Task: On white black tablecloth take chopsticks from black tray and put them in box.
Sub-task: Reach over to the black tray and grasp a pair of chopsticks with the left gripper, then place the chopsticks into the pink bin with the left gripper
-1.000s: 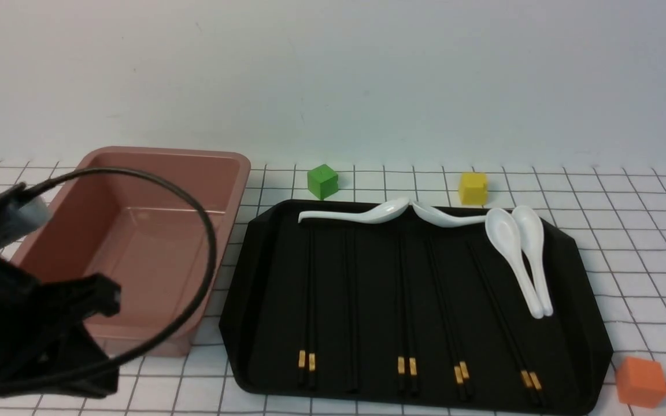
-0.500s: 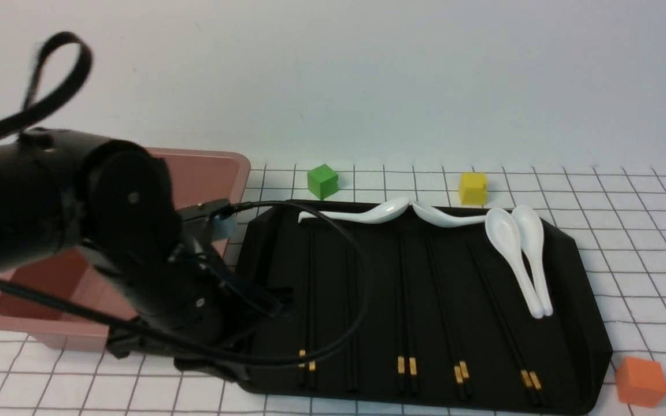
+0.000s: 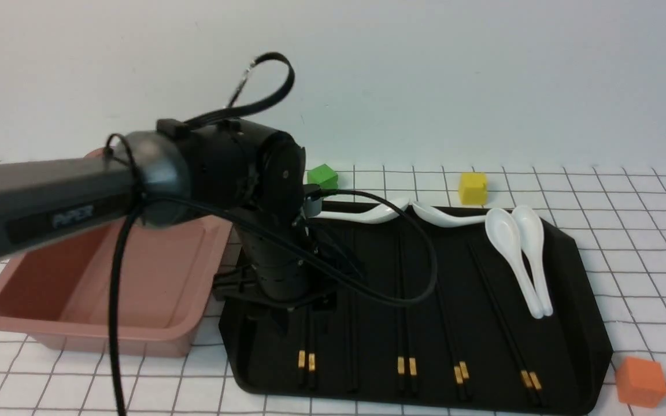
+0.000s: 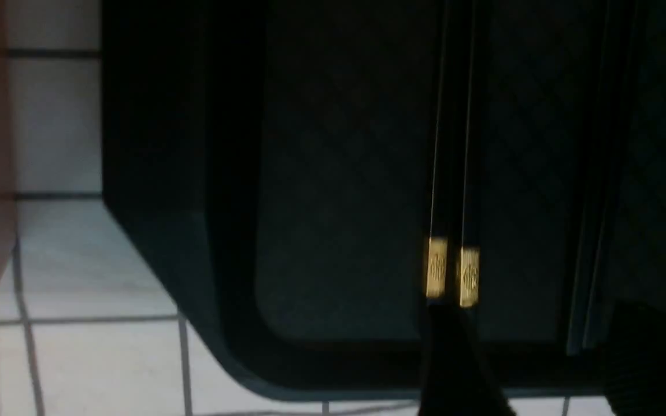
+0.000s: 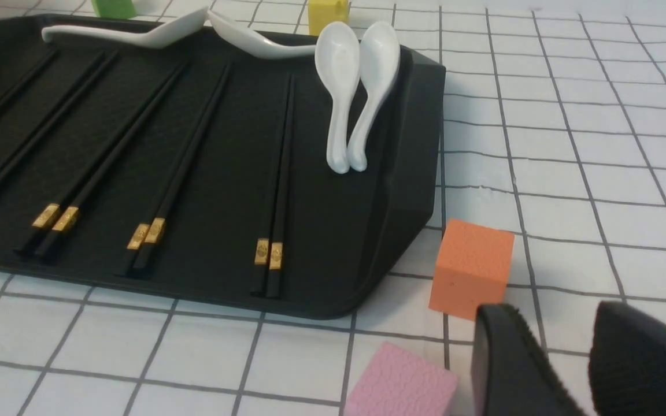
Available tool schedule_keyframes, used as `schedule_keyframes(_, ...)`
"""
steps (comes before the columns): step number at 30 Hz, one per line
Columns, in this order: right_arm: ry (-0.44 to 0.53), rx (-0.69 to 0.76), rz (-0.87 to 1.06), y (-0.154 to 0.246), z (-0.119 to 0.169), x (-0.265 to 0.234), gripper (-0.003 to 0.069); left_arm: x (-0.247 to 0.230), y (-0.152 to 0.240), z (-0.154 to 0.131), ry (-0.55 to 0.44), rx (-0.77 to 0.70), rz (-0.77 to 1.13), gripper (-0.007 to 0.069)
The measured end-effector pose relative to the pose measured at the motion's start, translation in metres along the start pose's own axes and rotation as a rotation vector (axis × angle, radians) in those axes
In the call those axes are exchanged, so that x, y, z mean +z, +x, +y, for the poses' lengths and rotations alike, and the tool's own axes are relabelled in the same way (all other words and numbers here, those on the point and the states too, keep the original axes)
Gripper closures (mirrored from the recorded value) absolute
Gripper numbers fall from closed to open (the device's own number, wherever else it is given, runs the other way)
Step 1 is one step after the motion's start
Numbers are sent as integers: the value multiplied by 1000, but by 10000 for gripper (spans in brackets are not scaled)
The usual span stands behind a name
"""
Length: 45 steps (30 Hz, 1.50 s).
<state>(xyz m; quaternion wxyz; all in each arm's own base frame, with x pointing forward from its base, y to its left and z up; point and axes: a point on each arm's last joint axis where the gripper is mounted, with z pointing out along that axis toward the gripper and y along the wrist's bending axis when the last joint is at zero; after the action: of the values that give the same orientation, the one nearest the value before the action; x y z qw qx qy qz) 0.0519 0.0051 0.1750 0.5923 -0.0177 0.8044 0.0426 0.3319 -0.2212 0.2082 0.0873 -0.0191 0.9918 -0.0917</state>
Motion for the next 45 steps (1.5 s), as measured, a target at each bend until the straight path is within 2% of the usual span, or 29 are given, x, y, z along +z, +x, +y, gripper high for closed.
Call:
schedule_keyframes(9, 0, 0, 0, 0, 0, 0, 419, 51, -7, 1, -55, 22, 30, 261)
schedule_keyframes(15, 0, 1, 0, 0, 0, 0, 419, 60, -8, 1, -58, 21, 42, 279)
schedule_keyframes(17, 0, 2, 0, 0, 0, 0, 419, 60, -8, 1, -67, 19, 54, 345)
schedule_keyframes(20, 0, 2, 0, 0, 0, 0, 419, 59, -6, 2, -81, 7, 72, 507)
schedule_keyframes(24, 0, 3, 0, 0, 0, 0, 419, 44, -5, 1, -58, -5, 58, 501)
schedule_keyframes(28, 0, 3, 0, 0, 0, 0, 419, -43, -2, 1, 30, 0, -80, 501)
schedule_keyframes(31, 0, 3, 0, 0, 0, 0, 419, -103, -2, 24, 46, -27, -182, 501)
schedule_keyframes(33, 0, 3, 0, 0, 0, 0, 419, -135, -5, 54, 9, -70, -229, 501)
schedule_keyframes(34, 0, 3, 0, 0, 0, 0, 419, -146, -11, 80, -37, -104, -253, 501)
schedule_keyframes(36, 0, 3, 0, 0, 0, 0, 419, -153, -19, 108, -86, -144, -265, 501)
schedule_keyframes(38, 0, 3, 0, 0, 0, 0, 419, -147, -30, 137, -123, -173, -272, 501)
schedule_keyframes(41, 0, 3, 0, 0, 0, 0, 419, -123, -44, 164, -147, -169, -271, 501)
schedule_keyframes(45, 0, 3, 0, 0, 0, 0, 419, -87, -58, 179, -169, -133, -249, 501)
